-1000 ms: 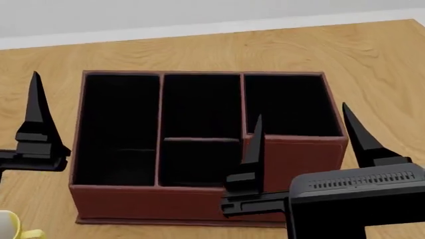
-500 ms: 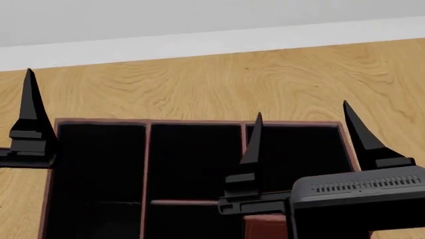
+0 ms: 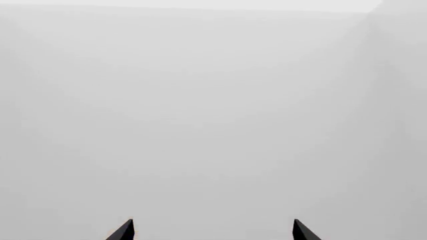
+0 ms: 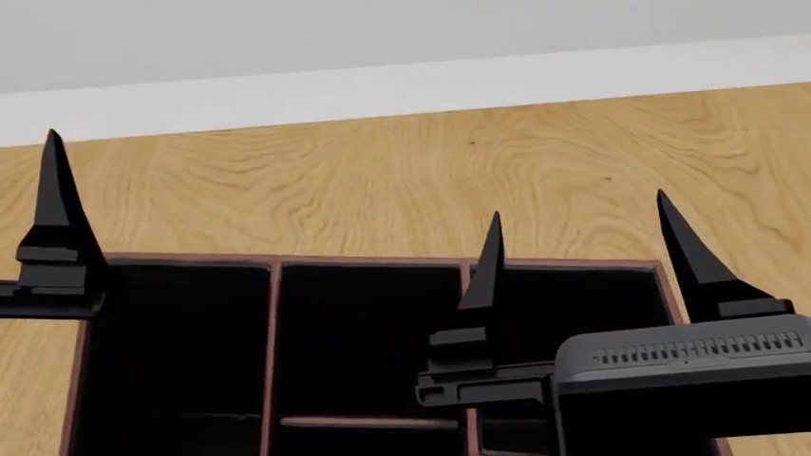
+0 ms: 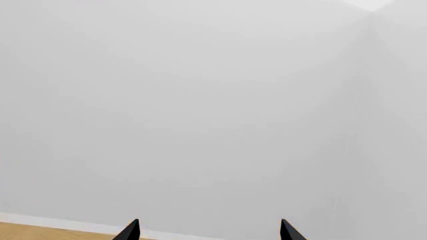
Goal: Pick up the book and place it in the back compartment of the caddy.
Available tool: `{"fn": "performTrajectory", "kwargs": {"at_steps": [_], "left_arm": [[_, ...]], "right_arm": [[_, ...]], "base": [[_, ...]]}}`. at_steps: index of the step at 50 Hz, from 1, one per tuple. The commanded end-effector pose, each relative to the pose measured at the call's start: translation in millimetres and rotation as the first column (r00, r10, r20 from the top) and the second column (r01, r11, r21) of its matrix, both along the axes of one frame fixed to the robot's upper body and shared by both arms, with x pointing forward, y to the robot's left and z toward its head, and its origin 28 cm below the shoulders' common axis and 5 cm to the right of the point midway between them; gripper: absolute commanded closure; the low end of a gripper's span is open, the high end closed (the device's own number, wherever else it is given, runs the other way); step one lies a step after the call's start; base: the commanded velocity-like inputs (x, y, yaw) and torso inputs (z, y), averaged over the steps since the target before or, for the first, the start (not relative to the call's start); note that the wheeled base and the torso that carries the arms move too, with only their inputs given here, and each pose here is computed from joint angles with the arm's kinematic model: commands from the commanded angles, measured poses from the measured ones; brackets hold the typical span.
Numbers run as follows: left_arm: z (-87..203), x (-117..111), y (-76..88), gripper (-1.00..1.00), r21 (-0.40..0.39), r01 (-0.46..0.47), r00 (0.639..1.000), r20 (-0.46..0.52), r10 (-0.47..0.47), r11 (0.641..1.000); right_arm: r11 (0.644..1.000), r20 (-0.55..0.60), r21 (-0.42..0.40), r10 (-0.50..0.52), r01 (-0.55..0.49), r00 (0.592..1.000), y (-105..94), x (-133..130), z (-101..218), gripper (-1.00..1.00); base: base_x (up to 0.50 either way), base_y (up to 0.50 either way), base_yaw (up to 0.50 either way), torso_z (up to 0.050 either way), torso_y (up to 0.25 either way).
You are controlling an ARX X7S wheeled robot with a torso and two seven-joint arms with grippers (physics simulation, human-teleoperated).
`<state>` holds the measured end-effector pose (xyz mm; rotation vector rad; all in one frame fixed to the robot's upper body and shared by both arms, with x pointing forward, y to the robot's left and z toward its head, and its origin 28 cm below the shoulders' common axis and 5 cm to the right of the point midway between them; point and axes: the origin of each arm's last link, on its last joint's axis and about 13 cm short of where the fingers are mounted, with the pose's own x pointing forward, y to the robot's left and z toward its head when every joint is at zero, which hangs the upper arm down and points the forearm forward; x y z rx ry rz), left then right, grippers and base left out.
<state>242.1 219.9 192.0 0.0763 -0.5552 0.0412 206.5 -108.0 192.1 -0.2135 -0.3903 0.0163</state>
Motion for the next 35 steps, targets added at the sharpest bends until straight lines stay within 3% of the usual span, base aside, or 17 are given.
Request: {"fn": "performTrajectory", "kwargs": {"at_steps": [1, 3, 11, 15, 16, 19, 22, 25, 26, 28, 31, 32, 35], "left_arm": [[0.6, 0.2, -0.2, -1.00, 0.001, -0.028, 1.000, 0.000, 0.028, 1.000], [-0.3, 0.4, -0.1, -1.00, 0.047, -0.080, 0.997, 0.003, 0.080, 0.996], [16.8, -2.1, 7.1, -1.00, -0.011, -0.202, 0.979, -0.030, 0.201, 0.979], [38.0, 1.9, 17.0, -1.00, -0.040, -0.227, 0.972, -0.075, 0.224, 0.973], [46.4, 4.5, 22.7, -1.00, -0.034, -0.278, 0.957, -0.088, 0.275, 0.960], [64.4, 8.2, 32.7, -1.00, -0.093, -0.280, 0.957, -0.108, 0.270, 0.955], [76.1, 19.0, 42.9, -1.00, -0.063, -0.315, 0.940, -0.161, 0.302, 0.947], [89.8, 34.2, 57.2, -1.00, -0.085, -0.384, 0.909, -0.208, 0.360, 0.920], [95.7, 40.4, 64.2, -1.00, -0.096, -0.435, 0.885, -0.232, 0.405, 0.895], [104.1, 49.9, 74.2, -1.00, -0.122, -0.449, 0.872, -0.275, 0.405, 0.885], [114.6, 66.4, 89.5, -1.00, -0.123, -0.520, 0.834, -0.289, 0.470, 0.846], [122.8, 78.9, 101.3, -1.00, -0.183, -0.538, 0.818, -0.347, 0.458, 0.823], [135.5, 95.0, 118.6, -1.00, -0.194, -0.599, 0.780, -0.365, 0.509, 0.777]], "right_arm": [[1.000, 0.001, 0.004, 0.002, -0.002, 1.000, 0.0, 0.7, -0.2, -1.00], [1.000, 0.000, 0.006, 0.004, -0.004, 1.000, 0.2, 1.5, -0.5, -1.00], [1.000, 0.012, 0.016, 0.004, -0.004, 1.000, -1.7, -1.7, 1.7, -1.00], [1.000, 0.016, 0.025, 0.009, -0.009, 1.000, -2.8, -3.3, 1.9, -1.00], [1.000, 0.018, 0.027, 0.009, -0.009, 1.000, -3.2, -4.0, 2.3, -1.00], [1.000, 0.023, 0.026, 0.012, -0.012, 1.000, -2.7, -5.1, 3.0, -1.00], [1.000, 0.023, 0.024, 0.017, -0.017, 1.000, -1.5, -5.1, 3.3, -1.00], [1.000, 0.025, 0.023, 0.018, -0.019, 1.000, -0.9, -5.7, 3.9, -1.00], [1.000, 0.025, 0.023, 0.019, -0.020, 1.000, -0.8, -5.8, 3.9, -1.00], [1.000, 0.025, 0.023, 0.019, -0.020, 1.000, -0.7, -5.8, 3.7, -1.00], [1.000, 0.024, 0.024, 0.019, -0.019, 1.000, -0.7, -5.4, 3.2, -1.00], [1.000, 0.022, 0.023, 0.020, -0.021, 1.000, -0.4, -4.7, 2.7, -1.00], [1.000, 0.023, 0.024, 0.018, -0.018, 1.000, -0.8, -4.6, 2.7, -1.00]], "base": [[0.00, 0.00, 0.00, 0.000, 0.000], [0.00, 0.00, 0.00, 0.000, 0.000], [0.00, 0.00, 0.00, 0.000, 0.000], [0.00, 0.00, 0.00, 0.000, 0.000], [0.00, 0.00, 0.00, 0.000, 0.000], [0.00, 0.00, 0.00, 0.000, 0.000], [0.00, 0.00, 0.00, 0.000, 0.000], [0.00, 0.00, 0.00, 0.000, 0.000], [0.00, 0.00, 0.00, 0.000, 0.000], [0.00, 0.00, 0.00, 0.000, 0.000], [0.00, 0.00, 0.00, 0.000, 0.000], [0.00, 0.00, 0.00, 0.000, 0.000], [0.00, 0.00, 0.00, 0.000, 0.000]]}}
